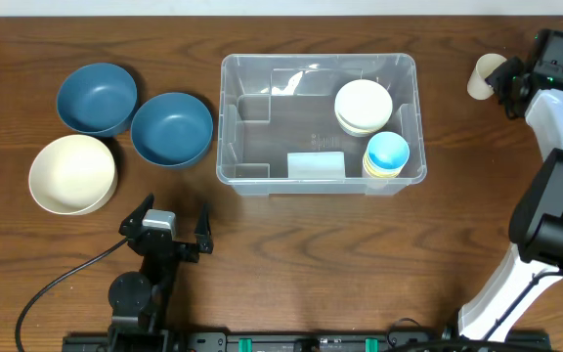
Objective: Pack container
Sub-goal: 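Move the right gripper to the white cup and grasp it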
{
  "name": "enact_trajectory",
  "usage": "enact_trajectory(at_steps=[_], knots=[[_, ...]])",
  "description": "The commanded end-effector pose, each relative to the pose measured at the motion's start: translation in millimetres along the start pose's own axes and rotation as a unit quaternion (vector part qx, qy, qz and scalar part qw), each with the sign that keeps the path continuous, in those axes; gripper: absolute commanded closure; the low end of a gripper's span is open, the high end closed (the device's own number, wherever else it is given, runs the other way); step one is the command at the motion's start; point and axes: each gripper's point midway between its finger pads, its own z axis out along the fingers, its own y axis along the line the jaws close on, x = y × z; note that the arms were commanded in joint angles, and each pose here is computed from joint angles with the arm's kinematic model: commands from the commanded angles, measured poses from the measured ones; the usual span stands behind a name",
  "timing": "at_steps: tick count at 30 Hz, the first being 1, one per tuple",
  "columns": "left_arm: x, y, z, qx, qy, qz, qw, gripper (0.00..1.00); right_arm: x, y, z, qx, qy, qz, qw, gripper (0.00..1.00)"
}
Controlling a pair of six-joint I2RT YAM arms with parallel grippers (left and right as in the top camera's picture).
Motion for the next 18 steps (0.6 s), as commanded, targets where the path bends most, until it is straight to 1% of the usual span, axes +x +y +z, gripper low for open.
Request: enact_trajectory(at_steps=[1, 5, 7, 10, 11, 14, 18], knots=[[16, -1, 1, 0.005, 0.023, 0.006, 1.0, 0.02, 6, -14, 21, 0.019, 0.006, -0.001, 1.0, 0.5], [16, -1, 1, 0.005, 0.023, 0.006, 1.0, 0.02, 17, -20, 34, 0.026, 0.018, -0.001, 1.0, 0.51], [16, -1, 1, 0.005, 0.023, 0.006, 1.0, 0.02, 21, -23, 37, 0.03, 0.023, -0.002, 0.999, 0.55], [16, -1, 1, 0.005, 0.023, 0.006, 1.0, 0.02, 24, -24, 37, 0.031, 0.03, -0.002, 0.999, 0.75], [16, -1, 1, 0.005, 0.023, 0.006, 1.0, 0.02, 25, -23, 36, 0.028, 0.035, -0.001, 0.999, 0.83], [16, -1, 1, 0.005, 0.023, 0.006, 1.0, 0.02, 27, -19, 30, 0.021, 0.048, 0.0, 0.999, 0.99], [16, -1, 1, 0.005, 0.023, 0.006, 1.0, 0.02, 19, -11, 6, 0.022, 0.057, -0.001, 0.998, 0.99]])
